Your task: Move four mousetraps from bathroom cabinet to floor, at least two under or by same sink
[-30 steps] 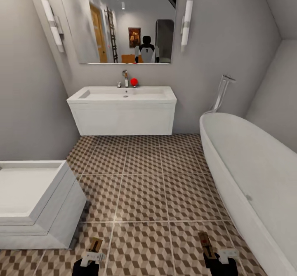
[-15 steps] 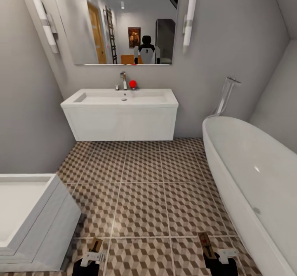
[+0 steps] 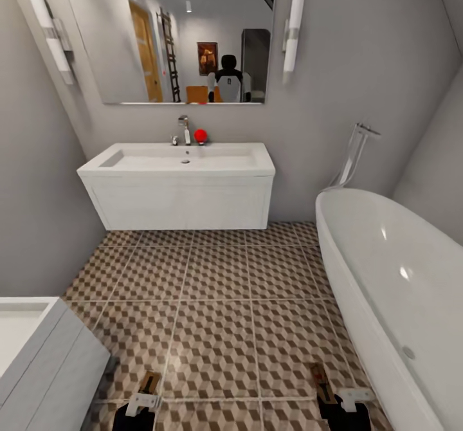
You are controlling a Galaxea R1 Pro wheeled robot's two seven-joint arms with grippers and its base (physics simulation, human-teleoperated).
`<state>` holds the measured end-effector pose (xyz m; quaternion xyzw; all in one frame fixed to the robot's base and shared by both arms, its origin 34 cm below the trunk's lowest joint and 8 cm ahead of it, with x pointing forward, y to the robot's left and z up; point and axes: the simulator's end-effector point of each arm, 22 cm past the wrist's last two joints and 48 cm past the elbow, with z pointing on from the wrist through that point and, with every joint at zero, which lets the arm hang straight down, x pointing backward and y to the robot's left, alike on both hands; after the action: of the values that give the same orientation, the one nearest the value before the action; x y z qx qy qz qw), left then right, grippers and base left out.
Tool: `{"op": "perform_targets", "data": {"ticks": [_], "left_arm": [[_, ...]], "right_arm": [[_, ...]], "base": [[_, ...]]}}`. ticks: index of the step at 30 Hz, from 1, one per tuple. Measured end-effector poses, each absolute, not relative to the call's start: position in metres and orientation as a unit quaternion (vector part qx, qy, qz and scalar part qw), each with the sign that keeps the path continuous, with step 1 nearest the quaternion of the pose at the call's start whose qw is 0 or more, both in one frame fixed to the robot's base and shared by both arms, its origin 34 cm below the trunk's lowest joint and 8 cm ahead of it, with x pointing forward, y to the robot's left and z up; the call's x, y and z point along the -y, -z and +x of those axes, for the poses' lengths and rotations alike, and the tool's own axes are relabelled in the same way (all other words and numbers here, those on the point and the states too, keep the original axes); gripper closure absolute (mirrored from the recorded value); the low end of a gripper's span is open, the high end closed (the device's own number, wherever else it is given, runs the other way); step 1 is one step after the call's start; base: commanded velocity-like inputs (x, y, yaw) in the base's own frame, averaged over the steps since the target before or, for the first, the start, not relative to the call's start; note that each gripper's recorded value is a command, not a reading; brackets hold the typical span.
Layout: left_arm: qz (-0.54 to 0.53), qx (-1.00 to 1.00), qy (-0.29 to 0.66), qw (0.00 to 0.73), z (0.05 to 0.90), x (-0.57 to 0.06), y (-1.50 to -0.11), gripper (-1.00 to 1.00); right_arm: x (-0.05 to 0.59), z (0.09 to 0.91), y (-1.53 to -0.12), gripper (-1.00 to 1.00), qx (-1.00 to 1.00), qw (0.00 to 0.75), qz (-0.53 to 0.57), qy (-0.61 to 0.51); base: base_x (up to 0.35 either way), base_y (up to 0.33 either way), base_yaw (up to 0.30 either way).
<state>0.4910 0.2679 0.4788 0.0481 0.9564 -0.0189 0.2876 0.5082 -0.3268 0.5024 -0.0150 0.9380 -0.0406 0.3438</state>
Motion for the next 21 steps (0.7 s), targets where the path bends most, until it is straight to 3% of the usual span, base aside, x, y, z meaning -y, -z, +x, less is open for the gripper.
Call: {"op": "perform_targets", "data": {"ticks": [21], "left_arm": [[0.048,-0.956,0.018,0.288,0.4911,-0.2695,-0.4789,1.0]], "right_arm": [[0.3267,0.5078,-0.5022,1.0,-0.938,0.344,-0.015,0.04]], "base": [[0.318,-0.015,0.0]]}}
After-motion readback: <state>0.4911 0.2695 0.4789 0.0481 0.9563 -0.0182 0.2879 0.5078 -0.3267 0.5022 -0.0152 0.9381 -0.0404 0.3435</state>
